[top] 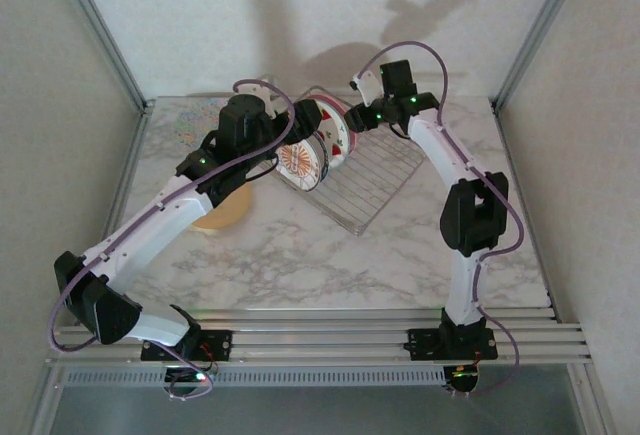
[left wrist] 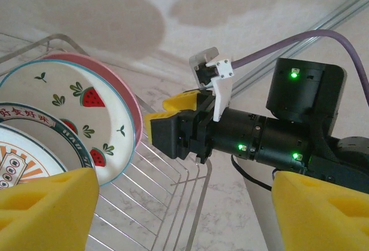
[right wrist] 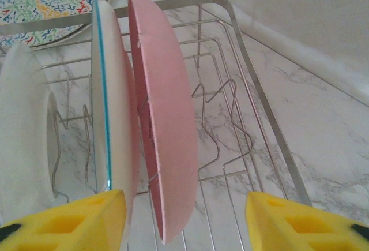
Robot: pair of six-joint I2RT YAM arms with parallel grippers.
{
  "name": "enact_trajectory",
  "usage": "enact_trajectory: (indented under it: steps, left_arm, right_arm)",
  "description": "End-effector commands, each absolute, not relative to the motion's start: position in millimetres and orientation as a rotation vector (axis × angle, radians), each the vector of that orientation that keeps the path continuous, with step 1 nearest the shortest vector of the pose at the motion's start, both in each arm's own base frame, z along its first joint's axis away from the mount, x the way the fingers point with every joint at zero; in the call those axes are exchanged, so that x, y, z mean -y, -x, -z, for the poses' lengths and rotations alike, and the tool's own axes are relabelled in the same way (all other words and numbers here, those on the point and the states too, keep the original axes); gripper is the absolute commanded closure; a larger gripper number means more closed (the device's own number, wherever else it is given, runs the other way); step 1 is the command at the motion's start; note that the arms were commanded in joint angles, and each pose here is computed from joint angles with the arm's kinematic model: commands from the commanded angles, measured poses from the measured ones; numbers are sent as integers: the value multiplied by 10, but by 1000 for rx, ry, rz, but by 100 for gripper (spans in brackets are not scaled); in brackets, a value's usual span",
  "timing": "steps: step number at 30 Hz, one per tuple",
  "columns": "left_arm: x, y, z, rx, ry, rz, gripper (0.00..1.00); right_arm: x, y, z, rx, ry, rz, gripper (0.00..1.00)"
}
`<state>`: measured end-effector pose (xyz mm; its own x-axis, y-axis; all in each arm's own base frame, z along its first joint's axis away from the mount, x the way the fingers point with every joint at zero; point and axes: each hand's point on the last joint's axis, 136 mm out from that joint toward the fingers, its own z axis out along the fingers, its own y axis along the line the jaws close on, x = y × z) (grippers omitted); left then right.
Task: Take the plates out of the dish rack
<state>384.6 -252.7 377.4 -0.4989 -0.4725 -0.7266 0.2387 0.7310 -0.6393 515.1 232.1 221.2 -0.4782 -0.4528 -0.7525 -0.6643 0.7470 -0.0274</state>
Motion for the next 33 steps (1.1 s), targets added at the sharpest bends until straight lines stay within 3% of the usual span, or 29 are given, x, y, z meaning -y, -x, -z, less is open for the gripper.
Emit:
enact_trajectory:
  steps: [1, 33]
  left_arm:
    - [2517, -3827, -3919, -1864, 168, 870, 22]
    - [2458, -3837, -3850, -1877, 197, 841, 21]
  right_arm:
    - [-2325, -5208, -2227, -2147, 851, -364, 44]
    - [-2471, -5533, -2016, -2161, 796, -374, 52]
